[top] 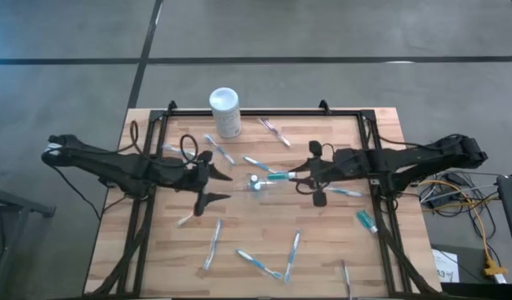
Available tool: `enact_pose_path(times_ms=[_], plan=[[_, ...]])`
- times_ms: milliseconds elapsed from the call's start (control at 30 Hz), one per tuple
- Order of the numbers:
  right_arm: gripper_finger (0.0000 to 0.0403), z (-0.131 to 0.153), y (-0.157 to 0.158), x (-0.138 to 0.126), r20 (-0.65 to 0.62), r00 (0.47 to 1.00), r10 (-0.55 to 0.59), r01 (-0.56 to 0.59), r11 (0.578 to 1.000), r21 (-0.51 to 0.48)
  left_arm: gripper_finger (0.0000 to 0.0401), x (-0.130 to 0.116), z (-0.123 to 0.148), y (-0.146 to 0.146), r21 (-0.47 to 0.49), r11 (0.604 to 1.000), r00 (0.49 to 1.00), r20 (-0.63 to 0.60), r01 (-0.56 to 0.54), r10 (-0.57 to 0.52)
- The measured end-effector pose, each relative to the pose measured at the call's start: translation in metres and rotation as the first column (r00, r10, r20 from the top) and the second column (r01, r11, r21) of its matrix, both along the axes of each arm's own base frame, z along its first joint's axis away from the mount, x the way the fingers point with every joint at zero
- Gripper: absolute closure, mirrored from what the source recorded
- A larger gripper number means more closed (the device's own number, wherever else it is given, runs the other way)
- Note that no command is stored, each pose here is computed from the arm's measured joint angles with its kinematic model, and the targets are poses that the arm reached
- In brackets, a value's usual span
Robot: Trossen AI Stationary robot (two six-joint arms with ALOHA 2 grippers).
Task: Pick & Place toothbrushing station
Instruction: Put the blue mouthwash into the transparent organizer
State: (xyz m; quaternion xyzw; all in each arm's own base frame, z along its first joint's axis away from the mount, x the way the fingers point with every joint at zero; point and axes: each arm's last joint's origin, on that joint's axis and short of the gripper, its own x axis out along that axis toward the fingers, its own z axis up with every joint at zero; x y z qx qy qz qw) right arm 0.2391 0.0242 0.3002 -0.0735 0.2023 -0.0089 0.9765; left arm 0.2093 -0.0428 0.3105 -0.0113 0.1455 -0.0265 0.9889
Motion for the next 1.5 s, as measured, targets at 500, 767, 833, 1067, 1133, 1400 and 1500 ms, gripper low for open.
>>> enact_pose_path(times_ms=[500, 767, 833, 1067, 1133, 1400, 1500], plan=[[0.0312, 0.051, 0.0, 0.045, -0.506, 0.862, -0.016, -0.037, 0.995, -0.094, 0.0389, -0.012, -0.038, -0.024, 0.026, 1.0, 0.991, -0.131, 0.016, -0.013], [0.0312, 0.024, -0.004, 0.103, -0.645, 0.763, 0.042, -0.226, 0.952, -0.206, 0.0389, -0.015, -0.056, -0.023, 0.016, 1.0, 0.983, -0.184, 0.015, -0.012], [0.0312, 0.018, -0.006, 0.113, -0.662, 0.748, 0.046, -0.248, 0.944, -0.215, 0.0389, -0.016, -0.059, -0.023, 0.011, 1.0, 0.98, -0.195, 0.03, -0.027], [0.0312, 0.011, -0.017, 0.14, -0.675, 0.736, 0.048, -0.272, 0.935, -0.23, 0.0391, -0.016, -0.06, -0.025, 0.0, 0.998, 0.978, -0.203, 0.058, -0.057], [0.0312, 0.008, -0.018, 0.145, -0.68, 0.73, 0.066, -0.287, 0.933, -0.218, 0.0391, -0.016, -0.06, -0.025, -0.008, 0.997, 0.976, -0.206, 0.075, -0.075], [0.0312, 0.0, -0.019, 0.151, -0.706, 0.697, 0.128, -0.337, 0.927, -0.165, 0.039, -0.017, -0.061, -0.026, 0.003, 0.996, 0.974, -0.211, 0.086, -0.084], [0.0312, -0.002, -0.019, 0.152, -0.707, 0.695, 0.13, -0.339, 0.927, -0.162, 0.039, -0.017, -0.061, -0.026, 0.006, 0.996, 0.974, -0.212, 0.088, -0.084]])
